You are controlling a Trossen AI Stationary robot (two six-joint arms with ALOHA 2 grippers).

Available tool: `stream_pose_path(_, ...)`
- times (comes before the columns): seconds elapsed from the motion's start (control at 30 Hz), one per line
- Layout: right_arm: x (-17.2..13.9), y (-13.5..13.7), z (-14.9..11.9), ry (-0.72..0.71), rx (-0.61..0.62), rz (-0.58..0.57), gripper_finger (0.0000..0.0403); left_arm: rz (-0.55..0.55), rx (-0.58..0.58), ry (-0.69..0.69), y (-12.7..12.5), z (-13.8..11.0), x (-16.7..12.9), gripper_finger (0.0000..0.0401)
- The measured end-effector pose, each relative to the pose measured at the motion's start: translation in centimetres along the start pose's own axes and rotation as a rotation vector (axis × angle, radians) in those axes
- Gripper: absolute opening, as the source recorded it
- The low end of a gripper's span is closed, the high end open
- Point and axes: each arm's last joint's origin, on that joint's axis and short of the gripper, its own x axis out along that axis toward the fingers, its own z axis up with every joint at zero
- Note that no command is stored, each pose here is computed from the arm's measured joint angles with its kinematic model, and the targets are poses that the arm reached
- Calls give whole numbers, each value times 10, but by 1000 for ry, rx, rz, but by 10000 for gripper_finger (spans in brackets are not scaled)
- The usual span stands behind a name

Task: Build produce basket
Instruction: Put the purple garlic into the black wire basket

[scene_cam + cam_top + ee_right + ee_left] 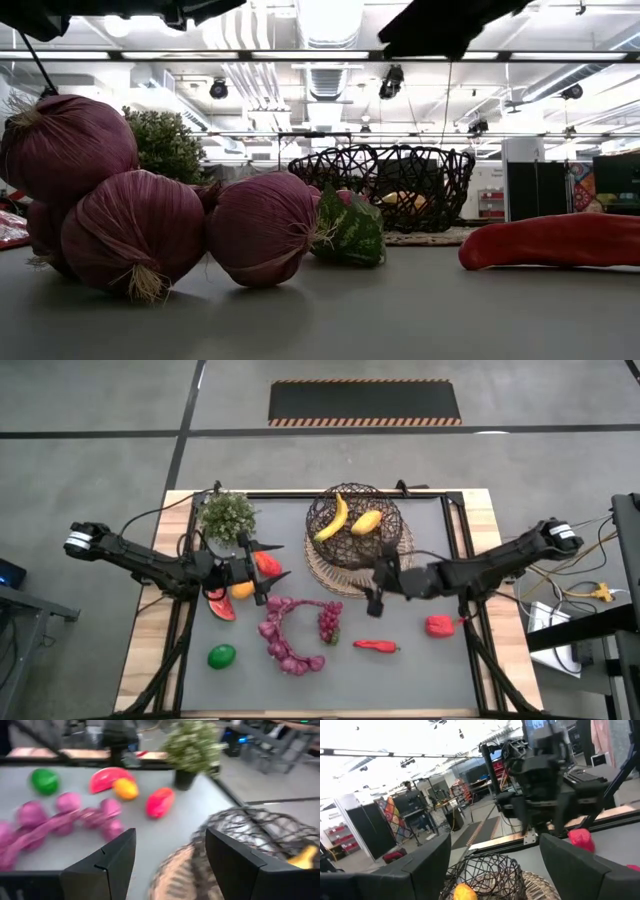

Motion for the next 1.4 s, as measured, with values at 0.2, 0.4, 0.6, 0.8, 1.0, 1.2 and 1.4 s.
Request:
stream_pose_path(0.2,-14,23,-5,19,-51,89,224,-12,-163,31,-2,-7,-2,286)
stream_pose_path(0.4,-19,31,-7,14,-126,122,224,-22,-391,95,-10,-24,-2,286)
stream_pose_path(0.6,-14,33,-15,34,-286,133,220,-31,-586,174,-25,-37,9,286)
stream_pose_path(0.8,-15,34,-15,28,-383,168,219,-71,-642,278,-49,-44,25,286)
stream_pose_path(1.0,-16,32,-22,100,-390,171,219,-71,-644,603,-61,-40,43,286)
stream_pose_path(1.2,-17,30,-30,171,-367,167,219,-94,-548,1082,-63,-27,50,286)
stream_pose_path(1.4,-17,30,-34,187,-350,162,219,-184,-321,1283,-74,-38,57,286)
